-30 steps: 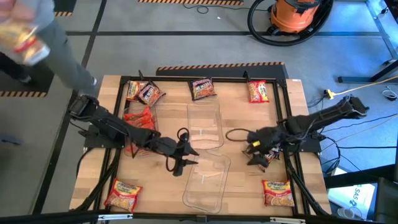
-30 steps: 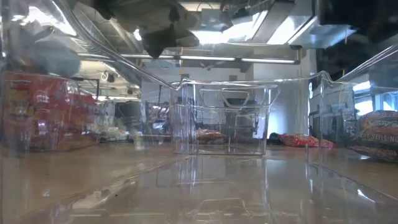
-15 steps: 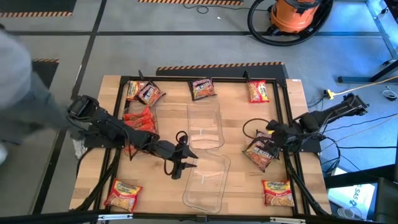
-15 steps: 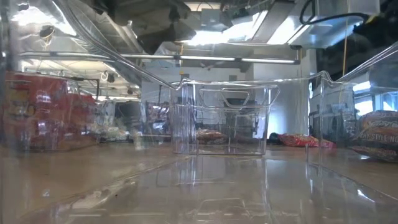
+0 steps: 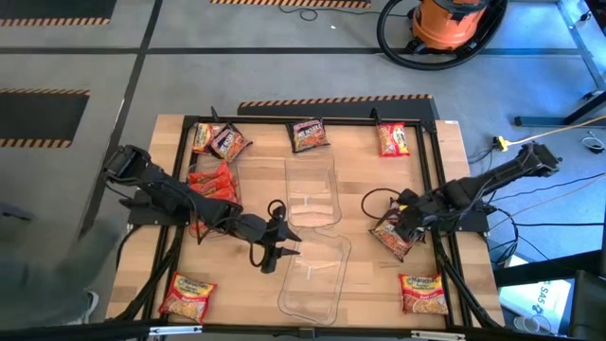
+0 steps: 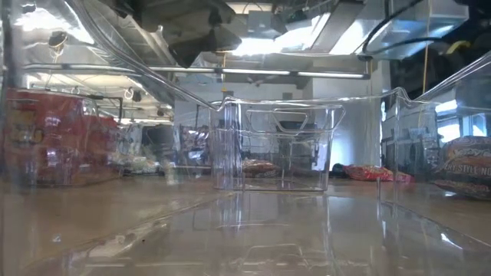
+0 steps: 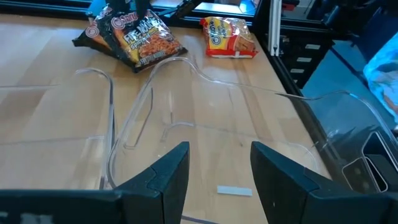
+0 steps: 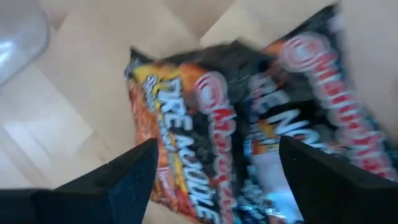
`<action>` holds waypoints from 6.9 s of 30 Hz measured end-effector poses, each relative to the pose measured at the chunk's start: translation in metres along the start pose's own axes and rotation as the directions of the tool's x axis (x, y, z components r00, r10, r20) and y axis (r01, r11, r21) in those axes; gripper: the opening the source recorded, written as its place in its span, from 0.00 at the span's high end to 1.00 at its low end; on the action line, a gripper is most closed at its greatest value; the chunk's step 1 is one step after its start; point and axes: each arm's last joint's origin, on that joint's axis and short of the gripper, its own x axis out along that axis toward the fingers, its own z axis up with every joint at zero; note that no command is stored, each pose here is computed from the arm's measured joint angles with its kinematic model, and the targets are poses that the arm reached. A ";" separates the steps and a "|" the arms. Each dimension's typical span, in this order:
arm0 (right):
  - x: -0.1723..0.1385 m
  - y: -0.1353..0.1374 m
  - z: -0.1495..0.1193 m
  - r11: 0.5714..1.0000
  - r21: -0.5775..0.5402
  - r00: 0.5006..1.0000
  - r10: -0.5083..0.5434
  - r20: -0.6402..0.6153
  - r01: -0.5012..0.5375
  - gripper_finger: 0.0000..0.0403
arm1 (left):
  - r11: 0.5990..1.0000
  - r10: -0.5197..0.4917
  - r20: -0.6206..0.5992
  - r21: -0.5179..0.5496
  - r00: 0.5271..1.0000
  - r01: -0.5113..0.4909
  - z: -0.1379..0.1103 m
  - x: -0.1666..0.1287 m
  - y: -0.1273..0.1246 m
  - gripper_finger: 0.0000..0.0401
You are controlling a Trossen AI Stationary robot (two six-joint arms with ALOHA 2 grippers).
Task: Sort Maruchan noodles
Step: Put the black noodle pack into the top right transparent bin
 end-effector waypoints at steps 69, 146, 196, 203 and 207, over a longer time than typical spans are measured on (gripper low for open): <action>0.011 0.053 0.023 0.944 -0.322 0.978 0.128 0.164 -0.069 0.76 | 0.996 0.087 0.043 -0.002 0.995 -0.087 0.003 0.000 0.003 0.59; 0.001 0.048 0.095 0.896 -0.375 0.971 0.219 -0.091 -0.238 0.93 | 0.999 0.038 0.061 0.004 0.997 -0.039 0.017 -0.031 -0.009 0.59; 0.089 0.101 0.280 0.522 -0.815 0.967 -0.177 0.185 0.251 0.91 | 0.984 0.178 0.073 -0.006 0.981 -0.178 -0.030 -0.047 0.022 0.59; 0.094 0.101 0.281 0.534 -0.800 0.961 -0.190 0.202 0.274 0.70 | 0.984 0.177 0.072 -0.013 0.982 -0.176 -0.030 -0.047 0.022 0.59; 0.082 0.105 0.285 0.529 -0.790 0.950 -0.203 0.236 0.309 0.57 | 0.988 0.156 0.066 -0.011 0.986 -0.155 -0.031 -0.047 0.021 0.59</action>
